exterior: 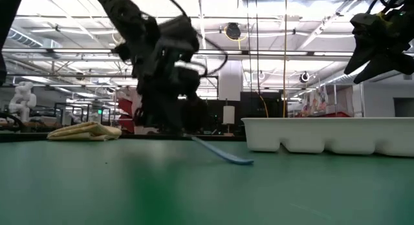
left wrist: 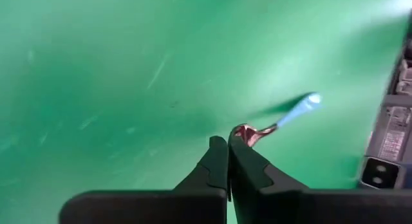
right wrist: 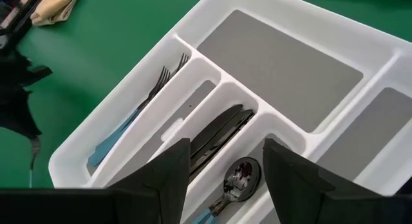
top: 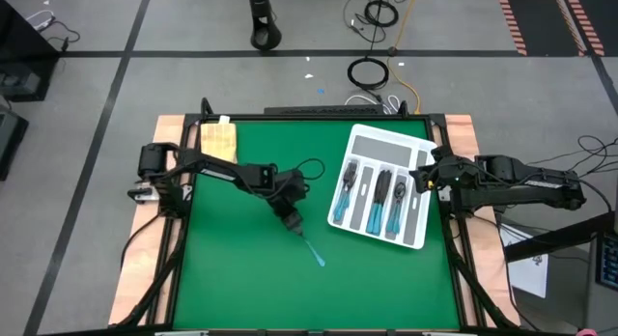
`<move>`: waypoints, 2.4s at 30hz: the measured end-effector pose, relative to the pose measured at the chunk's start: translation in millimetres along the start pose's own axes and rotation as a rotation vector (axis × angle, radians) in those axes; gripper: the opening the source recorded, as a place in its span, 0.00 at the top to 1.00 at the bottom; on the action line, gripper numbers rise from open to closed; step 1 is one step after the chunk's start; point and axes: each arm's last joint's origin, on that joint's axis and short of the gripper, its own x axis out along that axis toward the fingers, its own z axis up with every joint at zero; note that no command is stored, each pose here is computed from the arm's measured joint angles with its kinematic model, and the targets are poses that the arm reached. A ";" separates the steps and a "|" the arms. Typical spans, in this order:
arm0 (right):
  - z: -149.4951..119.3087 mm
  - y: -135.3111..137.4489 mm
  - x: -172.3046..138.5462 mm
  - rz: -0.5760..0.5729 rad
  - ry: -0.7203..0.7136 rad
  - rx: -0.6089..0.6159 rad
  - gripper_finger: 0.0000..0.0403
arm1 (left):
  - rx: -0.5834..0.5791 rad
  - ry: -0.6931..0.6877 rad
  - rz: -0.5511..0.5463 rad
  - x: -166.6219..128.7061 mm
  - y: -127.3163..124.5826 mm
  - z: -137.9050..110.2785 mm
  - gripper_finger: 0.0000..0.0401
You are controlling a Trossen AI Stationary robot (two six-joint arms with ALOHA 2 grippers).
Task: Sort silverware
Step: Put the blue fork into the tray
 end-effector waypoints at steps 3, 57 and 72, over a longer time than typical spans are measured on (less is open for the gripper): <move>0.2 0.2 0.0 0.003 -0.002 0.006 0.55 | 0.034 -0.028 0.001 -19.1 -12.4 7.1 1.00; 5.3 3.1 -0.3 -0.001 -0.103 0.106 0.55 | 1.436 -0.092 0.251 -90.4 -79.1 180.6 1.00; 4.1 1.8 0.7 -0.026 -0.090 0.076 0.55 | 1.449 -0.005 0.228 -59.7 -63.3 183.9 1.00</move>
